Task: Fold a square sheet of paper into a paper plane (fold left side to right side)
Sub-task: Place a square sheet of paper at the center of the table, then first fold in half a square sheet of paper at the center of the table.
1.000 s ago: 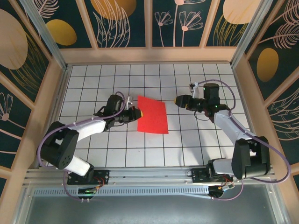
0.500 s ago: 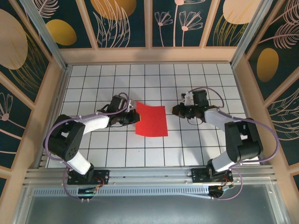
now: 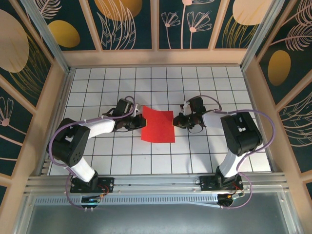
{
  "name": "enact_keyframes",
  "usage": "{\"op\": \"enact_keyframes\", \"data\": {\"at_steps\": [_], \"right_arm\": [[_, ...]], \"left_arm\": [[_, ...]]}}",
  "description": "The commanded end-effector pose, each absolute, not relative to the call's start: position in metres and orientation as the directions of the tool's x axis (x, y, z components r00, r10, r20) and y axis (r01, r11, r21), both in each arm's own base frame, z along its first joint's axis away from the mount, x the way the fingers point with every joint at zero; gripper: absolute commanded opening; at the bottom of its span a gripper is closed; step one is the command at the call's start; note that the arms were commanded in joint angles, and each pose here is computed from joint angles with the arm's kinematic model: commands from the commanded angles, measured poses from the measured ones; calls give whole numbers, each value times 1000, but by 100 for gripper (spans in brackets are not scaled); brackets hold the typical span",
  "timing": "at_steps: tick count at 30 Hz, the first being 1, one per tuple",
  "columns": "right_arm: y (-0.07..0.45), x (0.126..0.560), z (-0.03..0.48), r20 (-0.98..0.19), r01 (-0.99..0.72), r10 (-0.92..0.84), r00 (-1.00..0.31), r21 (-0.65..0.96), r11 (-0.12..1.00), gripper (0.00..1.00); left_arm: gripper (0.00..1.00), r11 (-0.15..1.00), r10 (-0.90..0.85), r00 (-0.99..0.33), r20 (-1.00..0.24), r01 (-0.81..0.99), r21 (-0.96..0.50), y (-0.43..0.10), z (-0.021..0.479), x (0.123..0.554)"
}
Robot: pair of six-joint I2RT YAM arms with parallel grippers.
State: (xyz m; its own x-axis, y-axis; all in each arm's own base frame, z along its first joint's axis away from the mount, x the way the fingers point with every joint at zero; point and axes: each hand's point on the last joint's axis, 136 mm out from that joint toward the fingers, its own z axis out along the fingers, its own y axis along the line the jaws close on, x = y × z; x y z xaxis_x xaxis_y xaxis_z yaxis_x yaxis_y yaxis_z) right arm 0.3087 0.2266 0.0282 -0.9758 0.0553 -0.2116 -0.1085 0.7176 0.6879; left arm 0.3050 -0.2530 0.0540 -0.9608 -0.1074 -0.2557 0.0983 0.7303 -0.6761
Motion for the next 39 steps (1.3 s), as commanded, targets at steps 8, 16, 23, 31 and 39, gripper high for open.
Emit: {"op": "enact_keyframes", "data": {"at_steps": [8,16,23,31,39], "right_arm": [[219,307,4,-189,-92,34,-981,618,781,0],[217,304,-3,-182,-89,25,-983,594,800,0],[219,306,-2,-186,-97,19,-982,593,799,0],[221,306,-1,-187,-100,17,-982,598,795,0],[226,308,3,-199,-110,18,-980,610,784,0]], "left_arm": [[20,701,-97,-963,-250,112,-705,-260,64,308],[40,630,-83,-959,-272,161,-759,-275,87,310],[51,572,-38,-958,-284,212,-792,-301,99,309],[59,541,-5,-960,-279,232,-808,-325,96,312],[60,525,6,-964,-267,230,-819,-337,89,313]]}}
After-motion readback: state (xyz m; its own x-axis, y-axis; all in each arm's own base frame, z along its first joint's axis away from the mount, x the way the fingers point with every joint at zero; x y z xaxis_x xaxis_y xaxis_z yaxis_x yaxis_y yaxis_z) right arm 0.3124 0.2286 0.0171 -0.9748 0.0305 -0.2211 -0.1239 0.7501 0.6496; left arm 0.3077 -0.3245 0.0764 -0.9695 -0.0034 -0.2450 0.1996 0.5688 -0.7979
